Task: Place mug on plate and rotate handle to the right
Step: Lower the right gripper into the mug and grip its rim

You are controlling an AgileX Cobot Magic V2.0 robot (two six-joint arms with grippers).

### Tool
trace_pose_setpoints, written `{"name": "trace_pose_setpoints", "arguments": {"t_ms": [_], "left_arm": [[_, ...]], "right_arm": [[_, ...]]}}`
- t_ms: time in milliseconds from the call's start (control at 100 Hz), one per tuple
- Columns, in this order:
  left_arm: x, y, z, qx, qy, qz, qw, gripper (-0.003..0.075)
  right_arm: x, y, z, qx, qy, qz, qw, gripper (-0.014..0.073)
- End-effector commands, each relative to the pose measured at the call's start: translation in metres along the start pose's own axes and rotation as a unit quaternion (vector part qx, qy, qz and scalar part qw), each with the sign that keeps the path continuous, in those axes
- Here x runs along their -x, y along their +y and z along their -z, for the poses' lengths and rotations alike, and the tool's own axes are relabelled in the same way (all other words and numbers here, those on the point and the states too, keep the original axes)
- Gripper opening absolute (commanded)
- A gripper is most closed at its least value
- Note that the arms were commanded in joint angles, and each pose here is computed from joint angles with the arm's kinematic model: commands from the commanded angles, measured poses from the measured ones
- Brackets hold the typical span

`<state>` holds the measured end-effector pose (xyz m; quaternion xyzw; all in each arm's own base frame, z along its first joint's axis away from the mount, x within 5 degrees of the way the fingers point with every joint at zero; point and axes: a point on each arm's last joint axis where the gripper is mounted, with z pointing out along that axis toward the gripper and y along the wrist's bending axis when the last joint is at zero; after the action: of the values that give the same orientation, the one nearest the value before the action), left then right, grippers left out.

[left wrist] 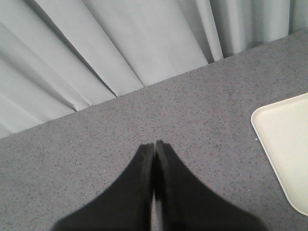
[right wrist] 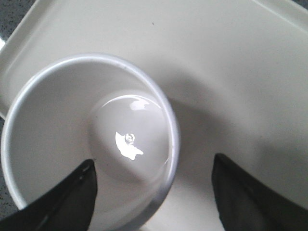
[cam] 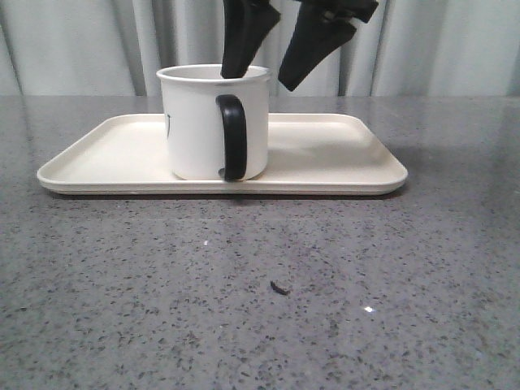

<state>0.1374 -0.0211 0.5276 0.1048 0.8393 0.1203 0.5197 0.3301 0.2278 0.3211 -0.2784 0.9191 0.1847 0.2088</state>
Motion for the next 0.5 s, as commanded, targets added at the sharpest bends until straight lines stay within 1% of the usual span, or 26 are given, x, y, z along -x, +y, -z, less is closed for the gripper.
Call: {"name": "trace_pose_setpoints", "arguments": {"t_ms": [0,180,250,340,390,490], "left_arm": [[0.003,0.006,0.008,0.009,-0.025,0.009,1.000,-0.0019],[0.003,0.006,0.008,0.009,-0.025,0.009,1.000,-0.0019],[0.003,0.006,0.008,0.009,-0.025,0.009,1.000,-0.0019],[0.003,0.006,0.008,0.009,-0.025,0.009,1.000,-0.0019],[0.003,0.006,0.008,0.009,-0.025,0.009,1.000,-0.0019],[0.003,0.006,0.008,0.009,-0.025,0.009,1.000,-0.0019]], "right_arm": [[0.010,0.006,0.022,0.006,-0.048,0.009,0.999,0.0506],[0.009,0.003,0.007,0.007,-0.029,0.004,1.000,0.0503],[0.009,0.002,0.004,0.007,-0.026,0.002,1.000,0.0472],[0.009,0.002,0.004,0.007,-0.027,0.002,1.000,0.0371],[0.009,0.002,0.004,0.007,-0.027,0.002,1.000,0.0293],[0.011,0.002,0.004,0.006,-0.037,0.002,0.999,0.0110]]}}
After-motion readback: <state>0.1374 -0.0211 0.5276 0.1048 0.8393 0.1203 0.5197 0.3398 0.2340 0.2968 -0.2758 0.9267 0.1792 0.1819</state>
